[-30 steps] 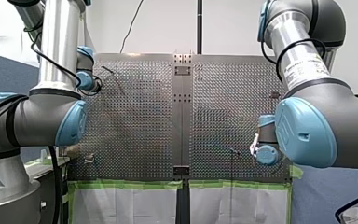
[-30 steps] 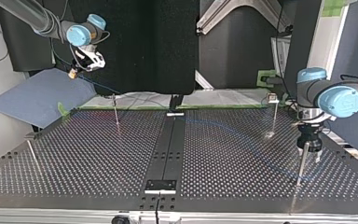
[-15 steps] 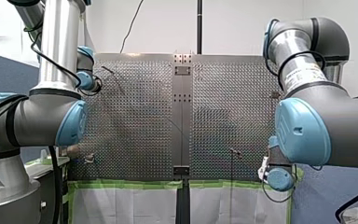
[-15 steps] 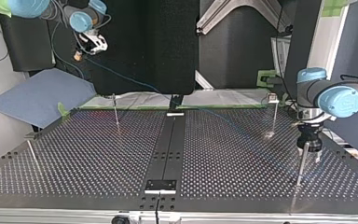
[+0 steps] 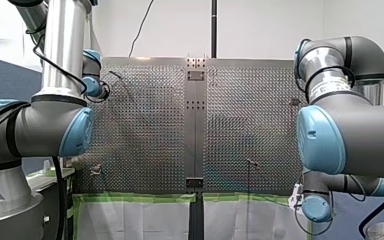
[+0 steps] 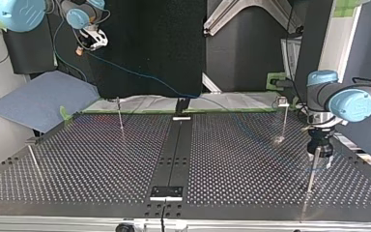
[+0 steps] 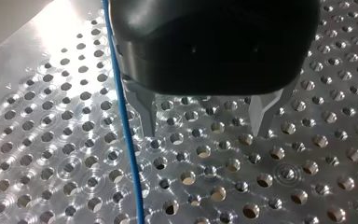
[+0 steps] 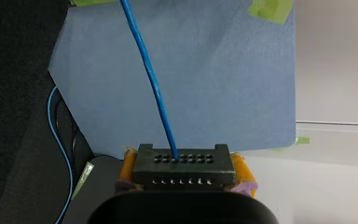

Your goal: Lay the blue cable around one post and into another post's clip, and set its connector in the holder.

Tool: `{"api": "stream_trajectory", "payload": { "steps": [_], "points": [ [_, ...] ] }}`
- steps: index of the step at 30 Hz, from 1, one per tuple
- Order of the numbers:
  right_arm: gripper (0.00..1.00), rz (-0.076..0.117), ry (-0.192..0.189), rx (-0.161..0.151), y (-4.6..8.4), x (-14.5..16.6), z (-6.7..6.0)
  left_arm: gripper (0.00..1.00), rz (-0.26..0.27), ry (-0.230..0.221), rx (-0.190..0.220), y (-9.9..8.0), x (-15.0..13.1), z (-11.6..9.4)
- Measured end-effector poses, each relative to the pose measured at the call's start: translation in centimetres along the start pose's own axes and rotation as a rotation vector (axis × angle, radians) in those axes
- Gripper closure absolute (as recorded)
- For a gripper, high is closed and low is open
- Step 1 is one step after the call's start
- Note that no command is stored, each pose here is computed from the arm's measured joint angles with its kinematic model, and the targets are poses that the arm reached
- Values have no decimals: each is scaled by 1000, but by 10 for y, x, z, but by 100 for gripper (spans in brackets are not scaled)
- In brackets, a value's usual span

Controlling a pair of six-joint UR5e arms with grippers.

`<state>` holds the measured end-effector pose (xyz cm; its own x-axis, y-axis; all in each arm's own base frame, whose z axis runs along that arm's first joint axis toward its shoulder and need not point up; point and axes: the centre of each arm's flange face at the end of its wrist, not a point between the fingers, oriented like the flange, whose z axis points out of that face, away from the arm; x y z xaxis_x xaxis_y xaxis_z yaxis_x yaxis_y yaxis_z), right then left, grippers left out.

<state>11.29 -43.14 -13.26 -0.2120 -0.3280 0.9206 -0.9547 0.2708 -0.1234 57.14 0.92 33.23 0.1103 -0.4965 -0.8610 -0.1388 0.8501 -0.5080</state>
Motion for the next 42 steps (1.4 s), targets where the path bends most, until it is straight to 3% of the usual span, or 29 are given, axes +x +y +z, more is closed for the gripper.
{"api": "stream_trajectory", "payload": {
  "steps": [5,9,15,21,30,36,42],
  "points": [
    [100,-9,15,6,10,7,10,0,-1,8,5,-3,2,-1],
    [100,-2,54,23,14,21,20,0,-4,38,19,-11,9,-4],
    [100,6,119,84,4,43,34,0,-6,82,25,-26,22,-12],
    [100,5,145,140,-6,53,45,0,21,120,15,-45,37,-23],
    [100,3,155,220,-19,62,58,0,98,197,15,-67,54,-42],
    [100,-3,159,275,-26,66,63,0,145,218,-31,-68,50,-61],
    [100,-13,167,328,-35,73,64,0,152,227,-64,-68,42,-83]
  ]
}}
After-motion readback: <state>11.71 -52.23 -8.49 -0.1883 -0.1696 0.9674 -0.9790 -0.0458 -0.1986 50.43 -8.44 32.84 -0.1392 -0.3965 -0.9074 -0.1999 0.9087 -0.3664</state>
